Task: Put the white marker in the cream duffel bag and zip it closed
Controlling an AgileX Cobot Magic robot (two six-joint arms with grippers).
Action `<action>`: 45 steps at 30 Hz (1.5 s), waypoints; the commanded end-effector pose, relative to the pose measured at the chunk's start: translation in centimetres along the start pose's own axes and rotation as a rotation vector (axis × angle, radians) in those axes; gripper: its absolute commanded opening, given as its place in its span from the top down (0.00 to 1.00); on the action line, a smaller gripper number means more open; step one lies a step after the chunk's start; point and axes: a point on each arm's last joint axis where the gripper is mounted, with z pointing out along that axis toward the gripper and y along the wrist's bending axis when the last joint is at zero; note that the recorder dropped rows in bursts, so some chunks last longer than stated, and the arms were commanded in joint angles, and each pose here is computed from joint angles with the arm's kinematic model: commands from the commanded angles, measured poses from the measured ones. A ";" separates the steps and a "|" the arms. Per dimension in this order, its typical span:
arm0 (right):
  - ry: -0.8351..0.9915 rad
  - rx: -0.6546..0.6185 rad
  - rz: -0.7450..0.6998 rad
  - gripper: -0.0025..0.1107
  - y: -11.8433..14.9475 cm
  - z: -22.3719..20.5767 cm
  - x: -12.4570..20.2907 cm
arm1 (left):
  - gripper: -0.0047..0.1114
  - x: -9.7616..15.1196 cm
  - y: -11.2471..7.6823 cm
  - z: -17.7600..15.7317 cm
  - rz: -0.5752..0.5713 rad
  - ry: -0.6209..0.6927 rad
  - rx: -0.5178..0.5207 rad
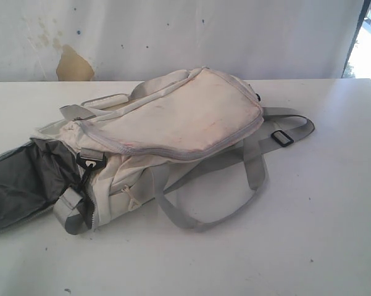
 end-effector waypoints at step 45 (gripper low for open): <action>-0.067 -0.015 0.023 0.98 0.1 0.0 -0.5 | 0.96 0.2 0.0 0.0 -0.010 0.003 0.007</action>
